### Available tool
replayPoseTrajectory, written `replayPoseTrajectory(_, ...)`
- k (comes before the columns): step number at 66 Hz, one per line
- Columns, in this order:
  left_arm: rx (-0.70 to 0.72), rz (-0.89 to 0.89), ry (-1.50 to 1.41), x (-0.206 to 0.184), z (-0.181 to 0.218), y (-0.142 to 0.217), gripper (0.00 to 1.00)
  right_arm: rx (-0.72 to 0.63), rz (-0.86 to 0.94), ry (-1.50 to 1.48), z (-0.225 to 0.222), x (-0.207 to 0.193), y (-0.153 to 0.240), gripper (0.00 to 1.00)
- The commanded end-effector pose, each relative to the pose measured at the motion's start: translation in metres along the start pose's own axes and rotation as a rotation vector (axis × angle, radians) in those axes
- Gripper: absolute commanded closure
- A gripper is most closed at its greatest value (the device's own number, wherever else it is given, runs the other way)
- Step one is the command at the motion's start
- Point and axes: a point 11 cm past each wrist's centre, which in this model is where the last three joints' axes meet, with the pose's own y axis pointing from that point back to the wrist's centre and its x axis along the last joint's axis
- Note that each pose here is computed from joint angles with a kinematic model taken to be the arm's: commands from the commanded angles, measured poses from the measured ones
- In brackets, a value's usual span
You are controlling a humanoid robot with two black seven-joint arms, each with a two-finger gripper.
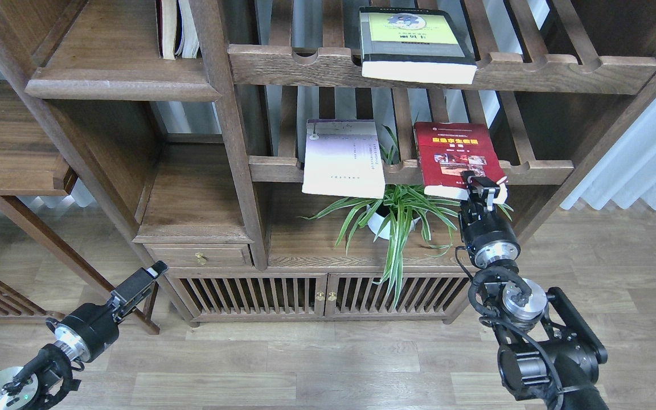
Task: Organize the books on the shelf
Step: 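Pull the red book off the shelf and down toward the left gripper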
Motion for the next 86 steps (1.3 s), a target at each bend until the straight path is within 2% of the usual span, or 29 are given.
replayPoseTrajectory(1, -0.001, 0.003, 0.003, 0.001, 0.0, 0.0, 0.0, -0.001, 0.002, 0.002, 0.0, 0.001, 0.0, 0.95)
replayPoseTrajectory(14, -0.001, 0.003, 0.003, 0.001, 0.0, 0.0, 0.0, -0.006, -0.089, -0.037, 0.002, -0.016, 0.006, 0.96)
replayPoseTrajectory(25, -0.001, 0.005, 0.003, 0.002, 0.0, 0.001, 0.0, -0.011, -0.166, -0.123, 0.004, -0.026, 0.036, 0.96)
replayPoseTrajectory(31, -0.004, 0.007, 0.005, 0.003, 0.001, 0.001, 0.0, -0.002, -0.166, -0.18, 0.002, -0.022, 0.058, 0.96)
replayPoseTrajectory(33, -0.01, 0.01, 0.008, 0.004, 0.002, 0.002, 0.0, 0.018, -0.17, -0.227, -0.003, -0.016, 0.077, 0.96)
replayPoseTrajectory(50, -0.001, 0.048, 0.026, 0.016, -0.003, 0.006, 0.0, 0.056, -0.178, -0.246, -0.022, 0.018, 0.131, 0.96)
replayPoseTrajectory(60, 0.024, 0.083, 0.042, 0.028, -0.013, 0.011, 0.0, 0.003, -0.161, -0.239, -0.014, 0.032, 0.151, 0.96)
replayPoseTrajectory(78, 0.099, 0.158, 0.077, 0.051, -0.047, 0.014, 0.0, -0.176, -0.139, -0.218, 0.038, 0.051, 0.178, 0.95)
replayPoseTrajectory(86, 0.101, 0.16, 0.09, 0.053, -0.046, 0.016, 0.0, -0.264, -0.124, -0.171, 0.058, 0.063, 0.191, 0.95)
